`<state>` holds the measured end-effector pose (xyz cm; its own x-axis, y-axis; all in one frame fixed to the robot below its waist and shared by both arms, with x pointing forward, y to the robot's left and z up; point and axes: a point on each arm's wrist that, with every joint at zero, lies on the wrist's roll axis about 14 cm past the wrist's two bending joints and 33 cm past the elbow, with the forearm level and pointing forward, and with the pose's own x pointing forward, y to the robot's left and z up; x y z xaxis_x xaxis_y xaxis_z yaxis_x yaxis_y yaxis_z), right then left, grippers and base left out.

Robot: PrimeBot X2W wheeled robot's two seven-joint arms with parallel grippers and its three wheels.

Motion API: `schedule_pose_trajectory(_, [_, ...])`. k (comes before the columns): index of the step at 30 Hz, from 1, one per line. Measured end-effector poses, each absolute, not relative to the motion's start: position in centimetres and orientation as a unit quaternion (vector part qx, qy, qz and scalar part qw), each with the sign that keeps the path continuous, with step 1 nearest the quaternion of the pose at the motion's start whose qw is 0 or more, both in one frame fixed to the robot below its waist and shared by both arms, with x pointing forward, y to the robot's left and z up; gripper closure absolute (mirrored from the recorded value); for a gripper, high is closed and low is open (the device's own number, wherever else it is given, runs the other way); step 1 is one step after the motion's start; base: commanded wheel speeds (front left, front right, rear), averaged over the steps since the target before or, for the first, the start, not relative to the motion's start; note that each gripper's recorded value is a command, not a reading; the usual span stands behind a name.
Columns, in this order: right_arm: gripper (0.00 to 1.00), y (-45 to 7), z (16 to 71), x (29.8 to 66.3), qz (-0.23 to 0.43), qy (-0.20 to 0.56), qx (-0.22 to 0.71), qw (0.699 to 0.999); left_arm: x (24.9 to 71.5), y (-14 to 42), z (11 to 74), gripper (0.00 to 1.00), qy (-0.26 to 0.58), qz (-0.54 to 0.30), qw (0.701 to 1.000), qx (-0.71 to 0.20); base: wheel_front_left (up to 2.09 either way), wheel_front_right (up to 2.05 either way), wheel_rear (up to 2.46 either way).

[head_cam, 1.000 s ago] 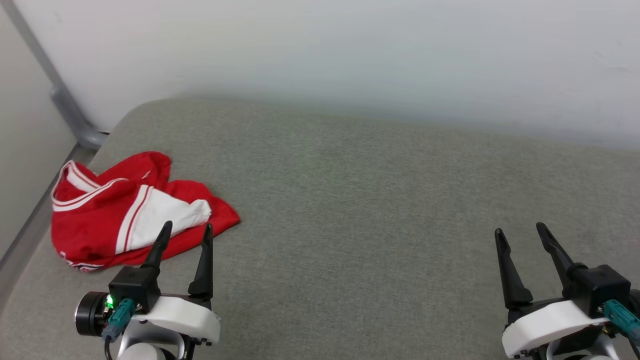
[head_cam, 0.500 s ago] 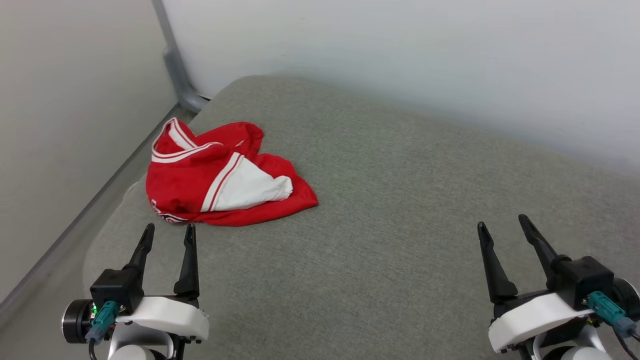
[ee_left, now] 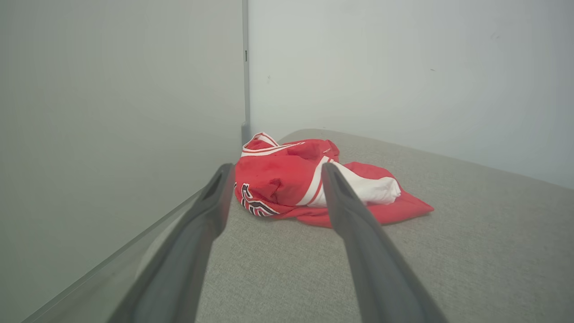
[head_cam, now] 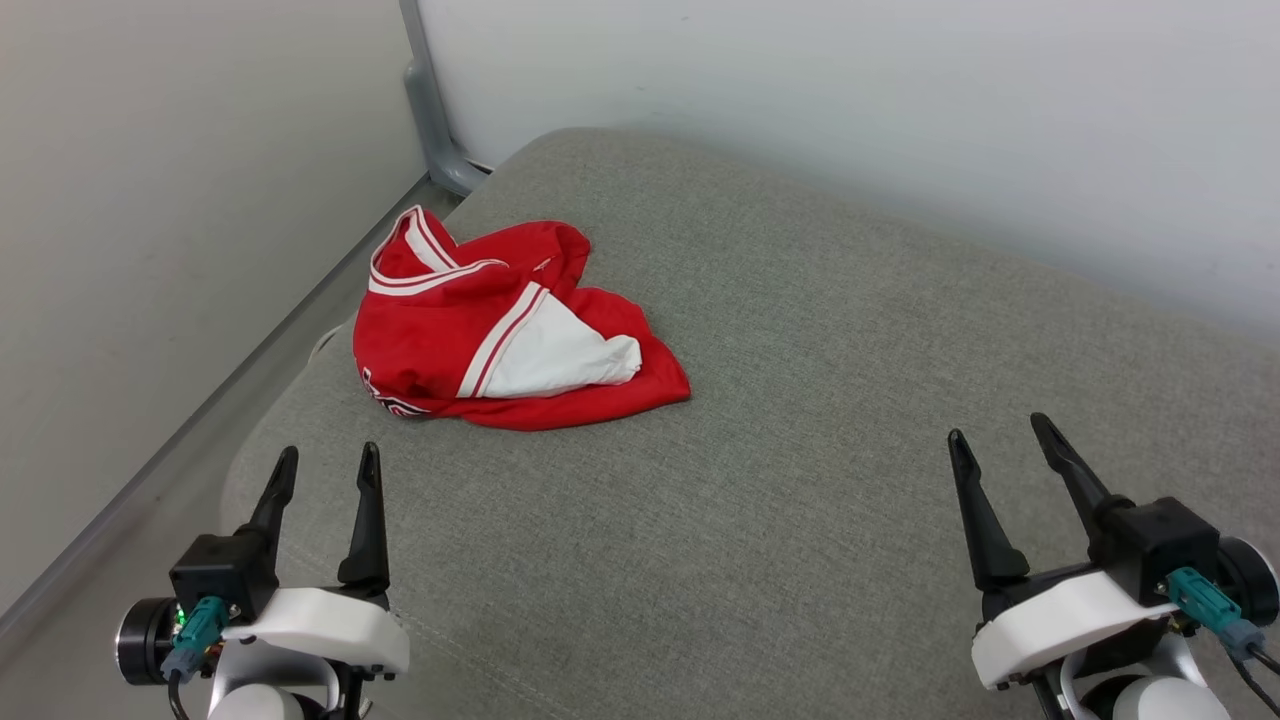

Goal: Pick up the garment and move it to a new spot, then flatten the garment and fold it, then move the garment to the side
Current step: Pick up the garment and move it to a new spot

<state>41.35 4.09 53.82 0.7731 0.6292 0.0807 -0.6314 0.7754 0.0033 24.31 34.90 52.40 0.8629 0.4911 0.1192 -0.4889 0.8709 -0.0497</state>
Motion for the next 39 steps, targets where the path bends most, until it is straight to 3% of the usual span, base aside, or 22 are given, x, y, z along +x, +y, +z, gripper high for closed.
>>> schedule_pose_trajectory(5, [0.0, 4.5, 54.1, 42.1, 0.337, -0.043, 0.016, 0.94, 25.9, 35.5, 53.1, 0.0, -0.069, 0.252, 0.965, -0.008, 0.0, 0.0, 0.0])
schedule_pose_trajectory(13, [0.0, 3.9, 54.2, 44.6, 0.332, -0.049, 0.008, 0.942, 32.5, 37.4, 54.2, 0.0, -0.054, 0.226, 0.973, -0.008, 0.0, 0.0, 0.0])
schedule_pose_trajectory(19, [0.0, 1.8, 52.6, 47.3, 0.304, -0.038, -0.009, 0.952, 39.2, 38.5, 54.1, 0.0, 0.011, 0.184, 0.983, -0.015, 0.0, 0.0, 0.0])
schedule_pose_trajectory(25, [0.0, -0.5, 50.2, 49.4, 0.273, -0.019, -0.012, 0.962, 44.1, 38.8, 50.7, 0.0, 0.134, 0.142, 0.98, -0.032, 0.0, 0.0, 0.0])
schedule_pose_trajectory(32, [0.0, -2.9, 46.9, 50.8, 0.242, 0.011, -0.013, 0.97, 45.7, 39.0, 44.1, 0.0, 0.307, 0.123, 0.94, -0.089, 0.0, 0.0, 0.0])
schedule_pose_trajectory(39, [0.0, -4.6, 44.3, 51.6, 0.223, 0.034, -0.017, 0.974, 43.3, 38.2, 36.7, 0.0, 0.475, 0.121, 0.861, -0.137, 0.0, 0.0, 0.0])
